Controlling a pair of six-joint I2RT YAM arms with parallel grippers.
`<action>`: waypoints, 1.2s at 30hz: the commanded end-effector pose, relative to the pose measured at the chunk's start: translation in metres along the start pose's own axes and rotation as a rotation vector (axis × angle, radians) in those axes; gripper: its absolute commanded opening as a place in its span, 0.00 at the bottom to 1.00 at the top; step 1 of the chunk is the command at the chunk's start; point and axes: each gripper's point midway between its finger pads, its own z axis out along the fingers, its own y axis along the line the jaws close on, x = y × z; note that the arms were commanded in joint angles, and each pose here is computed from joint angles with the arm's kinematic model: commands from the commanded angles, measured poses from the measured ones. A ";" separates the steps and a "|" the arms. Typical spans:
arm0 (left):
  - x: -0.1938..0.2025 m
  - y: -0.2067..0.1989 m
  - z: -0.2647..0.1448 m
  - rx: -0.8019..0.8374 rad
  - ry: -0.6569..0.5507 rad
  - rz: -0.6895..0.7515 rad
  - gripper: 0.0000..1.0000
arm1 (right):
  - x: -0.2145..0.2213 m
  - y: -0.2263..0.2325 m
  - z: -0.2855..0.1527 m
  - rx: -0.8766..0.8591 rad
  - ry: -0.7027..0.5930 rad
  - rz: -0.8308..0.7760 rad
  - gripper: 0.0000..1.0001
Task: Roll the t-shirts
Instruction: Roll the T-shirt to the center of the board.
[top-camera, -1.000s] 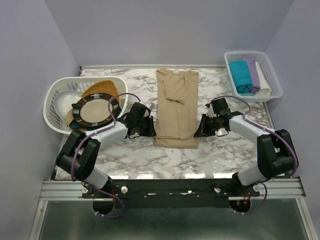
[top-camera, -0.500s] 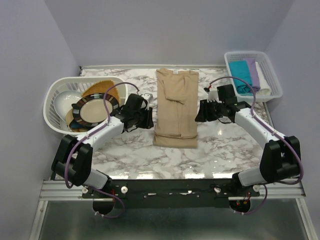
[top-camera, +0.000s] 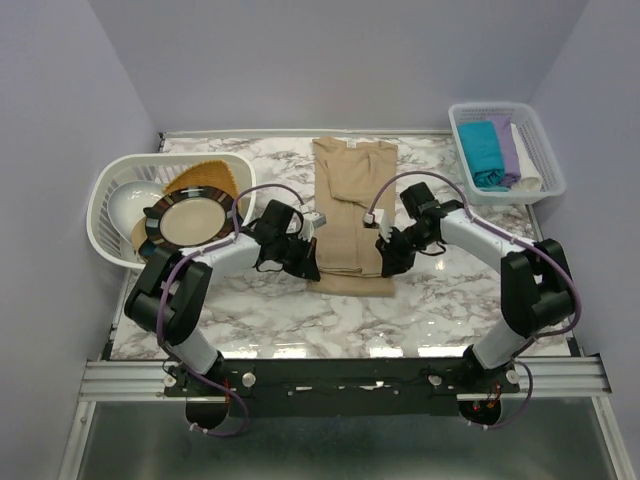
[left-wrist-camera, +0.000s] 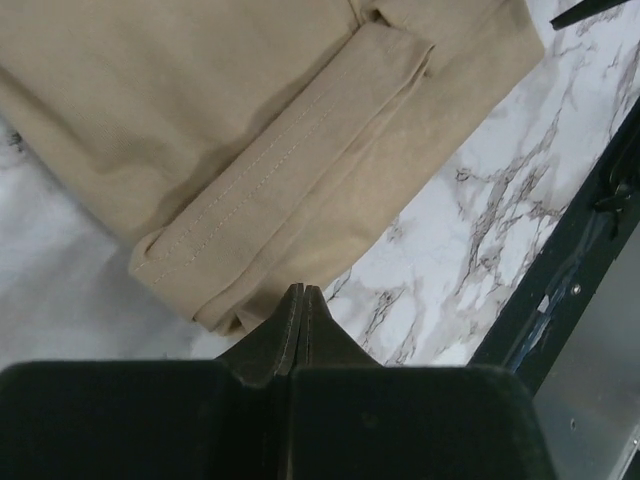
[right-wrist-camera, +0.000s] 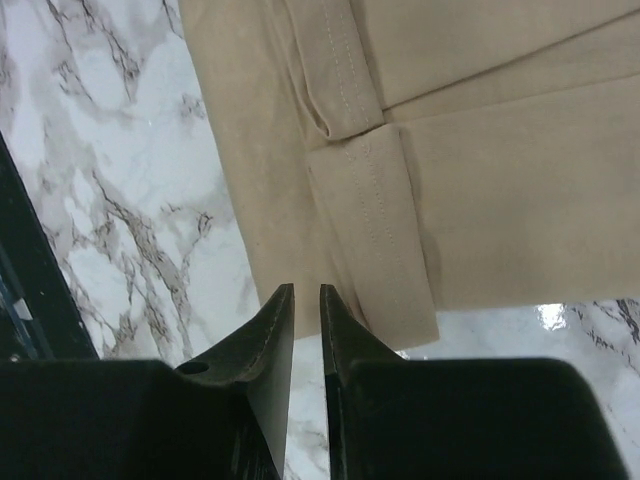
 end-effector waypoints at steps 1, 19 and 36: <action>0.002 -0.002 0.010 0.063 0.046 0.030 0.00 | -0.001 -0.001 0.009 -0.074 0.023 -0.129 0.24; -0.049 0.041 0.012 -0.129 -0.008 0.043 0.05 | -0.023 -0.073 0.019 0.229 0.093 -0.333 0.19; 0.009 -0.024 -0.020 -0.052 -0.026 1.054 0.64 | -0.118 -0.071 -0.114 0.662 -0.335 -0.105 0.37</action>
